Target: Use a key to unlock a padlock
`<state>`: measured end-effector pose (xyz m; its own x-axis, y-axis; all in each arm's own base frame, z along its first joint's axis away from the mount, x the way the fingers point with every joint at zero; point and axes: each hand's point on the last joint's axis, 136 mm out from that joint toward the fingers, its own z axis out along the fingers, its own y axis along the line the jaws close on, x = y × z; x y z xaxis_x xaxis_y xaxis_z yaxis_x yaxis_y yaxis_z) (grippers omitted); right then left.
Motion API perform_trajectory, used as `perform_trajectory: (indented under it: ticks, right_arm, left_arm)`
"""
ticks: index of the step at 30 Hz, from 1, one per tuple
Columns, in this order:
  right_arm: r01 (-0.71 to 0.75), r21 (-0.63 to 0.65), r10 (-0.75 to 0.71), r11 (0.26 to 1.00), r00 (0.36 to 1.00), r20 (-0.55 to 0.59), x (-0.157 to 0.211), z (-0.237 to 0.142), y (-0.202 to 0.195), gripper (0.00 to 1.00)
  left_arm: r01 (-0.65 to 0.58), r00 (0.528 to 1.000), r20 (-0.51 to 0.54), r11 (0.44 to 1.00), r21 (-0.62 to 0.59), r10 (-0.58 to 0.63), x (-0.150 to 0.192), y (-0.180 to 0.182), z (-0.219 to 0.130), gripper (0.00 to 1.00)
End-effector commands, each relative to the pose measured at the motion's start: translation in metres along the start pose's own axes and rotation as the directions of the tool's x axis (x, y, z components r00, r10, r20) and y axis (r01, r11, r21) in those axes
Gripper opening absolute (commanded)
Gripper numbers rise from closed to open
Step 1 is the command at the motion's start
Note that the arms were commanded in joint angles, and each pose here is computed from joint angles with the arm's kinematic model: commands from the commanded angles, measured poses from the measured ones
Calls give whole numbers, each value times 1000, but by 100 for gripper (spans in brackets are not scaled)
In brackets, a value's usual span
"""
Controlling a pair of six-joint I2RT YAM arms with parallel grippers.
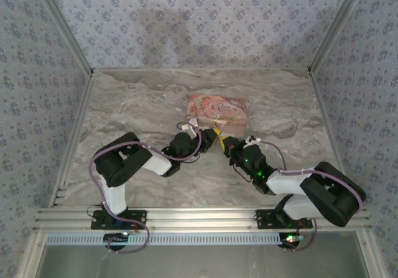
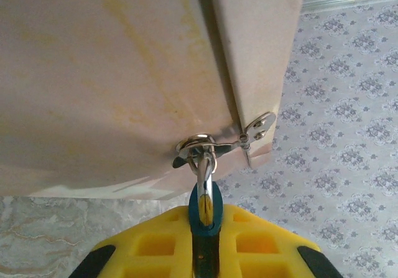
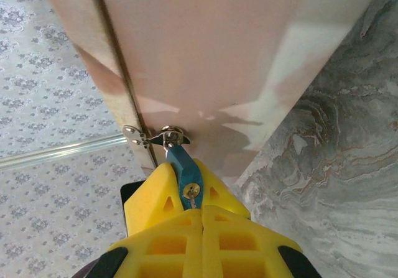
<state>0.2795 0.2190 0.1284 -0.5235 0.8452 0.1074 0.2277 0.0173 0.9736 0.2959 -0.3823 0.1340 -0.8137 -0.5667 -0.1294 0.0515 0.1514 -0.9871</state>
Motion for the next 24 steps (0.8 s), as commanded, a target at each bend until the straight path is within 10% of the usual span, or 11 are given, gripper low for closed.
perform_trajectory:
  ticks: [1, 24]
  right_arm:
    - [125, 23, -127, 992, 988, 91, -14, -6, 10, 0]
    - [210, 48, -214, 977, 969, 125, -16, -24, 8, 0]
  left_arm:
    - [-10, 998, -53, 988, 152, 19, 15, -44, 0, 11]
    - [3, 1000, -30, 987, 163, 2, 14, -44, 3, 12]
